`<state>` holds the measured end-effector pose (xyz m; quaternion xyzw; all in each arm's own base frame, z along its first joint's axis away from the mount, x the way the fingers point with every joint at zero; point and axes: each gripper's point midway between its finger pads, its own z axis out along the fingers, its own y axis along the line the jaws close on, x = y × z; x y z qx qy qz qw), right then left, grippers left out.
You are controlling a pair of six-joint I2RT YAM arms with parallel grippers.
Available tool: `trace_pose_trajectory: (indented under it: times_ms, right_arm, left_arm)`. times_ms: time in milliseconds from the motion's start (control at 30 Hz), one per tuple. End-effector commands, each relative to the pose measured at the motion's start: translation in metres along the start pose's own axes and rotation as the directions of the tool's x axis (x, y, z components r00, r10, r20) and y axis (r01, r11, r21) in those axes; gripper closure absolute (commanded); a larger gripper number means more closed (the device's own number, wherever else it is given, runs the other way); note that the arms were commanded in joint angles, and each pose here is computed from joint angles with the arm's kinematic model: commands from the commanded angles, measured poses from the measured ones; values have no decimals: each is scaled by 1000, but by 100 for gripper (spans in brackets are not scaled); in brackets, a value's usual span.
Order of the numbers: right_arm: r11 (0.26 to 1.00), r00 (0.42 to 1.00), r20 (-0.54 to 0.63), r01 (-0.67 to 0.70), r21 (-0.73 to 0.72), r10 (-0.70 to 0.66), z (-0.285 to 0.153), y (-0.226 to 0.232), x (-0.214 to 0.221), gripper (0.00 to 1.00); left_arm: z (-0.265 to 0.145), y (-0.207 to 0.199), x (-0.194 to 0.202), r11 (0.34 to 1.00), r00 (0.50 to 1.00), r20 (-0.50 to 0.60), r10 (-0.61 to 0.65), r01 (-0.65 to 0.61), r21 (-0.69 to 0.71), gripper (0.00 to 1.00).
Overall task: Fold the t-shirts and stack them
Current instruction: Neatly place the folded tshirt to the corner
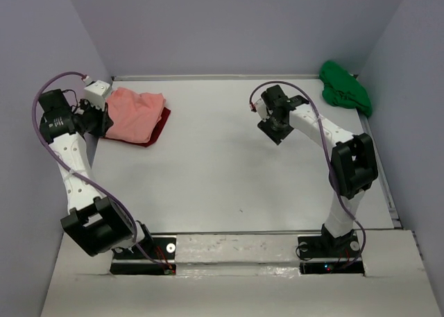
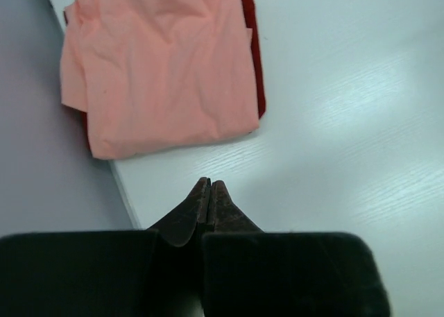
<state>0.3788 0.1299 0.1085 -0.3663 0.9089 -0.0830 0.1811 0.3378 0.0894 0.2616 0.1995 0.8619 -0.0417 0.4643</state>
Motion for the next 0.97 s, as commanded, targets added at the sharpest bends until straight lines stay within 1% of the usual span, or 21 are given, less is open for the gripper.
trace_pose_trajectory:
  times_ms: [0, 33, 67, 100, 133, 167, 200, 267, 300, 333, 367, 400, 433, 500, 600, 700, 733, 800, 833, 900, 933]
  right_arm:
    - [999, 995, 98, -31, 29, 29, -21, -2, -8, 42]
    - [998, 993, 118, -38, 46, 32, -25, -4, -6, 38]
    - [997, 994, 106, -43, 67, 35, -22, -3, 7, 36]
    - [995, 991, 126, -50, 82, 39, -26, -4, 10, 35]
    - [989, 977, 203, -86, 123, 59, -42, -16, 5, 33]
    - [982, 979, 193, -98, 162, 66, -40, -18, 18, 32]
    - [977, 974, 214, -115, 177, 76, -45, -23, 21, 31]
    - [964, 956, 277, -161, 210, 99, -58, -29, 20, 30]
    - [955, 946, 298, -200, 221, 129, -65, -33, 29, 24]
    - [949, 937, 324, -215, 230, 134, -69, -35, 29, 22]
    - [935, 927, 340, -251, 251, 158, -72, -41, 34, 18]
    - [915, 916, 361, -286, 284, 174, -77, -47, 45, 11]
    - [909, 911, 373, -294, 294, 174, -78, -48, 49, 7]
    - [880, 898, 394, -339, 332, 198, -82, -54, 61, 0]
    - [858, 871, 421, -404, 317, 255, -78, -52, 77, 0]
    - [835, 853, 412, -459, 304, 319, -66, -51, 90, 0]
    - [830, 857, 396, -463, 311, 329, -61, -52, 96, 0]
    - [808, 856, 392, -477, 345, 338, -63, -58, 99, 1]
    - [805, 855, 387, -482, 346, 345, -62, -61, 103, 4]
    - [827, 853, 393, -472, 304, 343, -55, -59, 109, 4]
    - [812, 838, 412, -497, 305, 358, -57, -63, 105, 0]
  left_arm:
    - [0, -47, -5, 984, 997, 76, -20, 6, 180, 94]
    - [1, -54, -4, 979, 997, 80, -19, 3, 202, 93]
    - [5, -61, 2, 974, 997, 72, -36, 19, 225, 91]
    - [7, -68, -1, 972, 996, 89, -20, -2, 233, 88]
    - [12, -77, 8, 967, 996, 74, -40, 20, 254, 81]
    - [15, -82, 8, 965, 996, 78, -35, 14, 261, 72]
    - [20, -92, 4, 960, 995, 100, -5, -23, 279, 68]
    - [30, -111, 10, 947, 996, 85, -18, -11, 320, 61]
    - [34, -116, 4, 945, 993, 117, 7, -45, 324, 51]
    - [40, -134, 5, 927, 993, 119, 25, -68, 369, 47]
    - [43, -139, 4, 923, 991, 126, 51, -95, 374, 38]
    - [45, -145, 3, 915, 989, 131, 70, -116, 386, 16]
    - [47, -146, 4, 916, 990, 125, 71, -115, 385, 1]
    - [52, -145, 10, 917, 993, 102, 63, -98, 386, 1]
    - [60, -150, 24, 911, 996, 77, 46, -73, 407, 1]
    - [62, -151, 39, 921, 997, 67, 37, -60, 384, 1]
    - [64, -154, 48, 922, 998, 54, 35, -53, 382, 1]
    - [61, -153, 47, 930, 996, 74, 42, -66, 362, 1]
    - [61, -154, 49, 933, 997, 72, 33, -57, 355, 1]
    - [59, -153, 44, 937, 994, 97, 42, -73, 342, 1]
    - [58, -154, 44, 938, 995, 97, 28, -60, 342, 1]
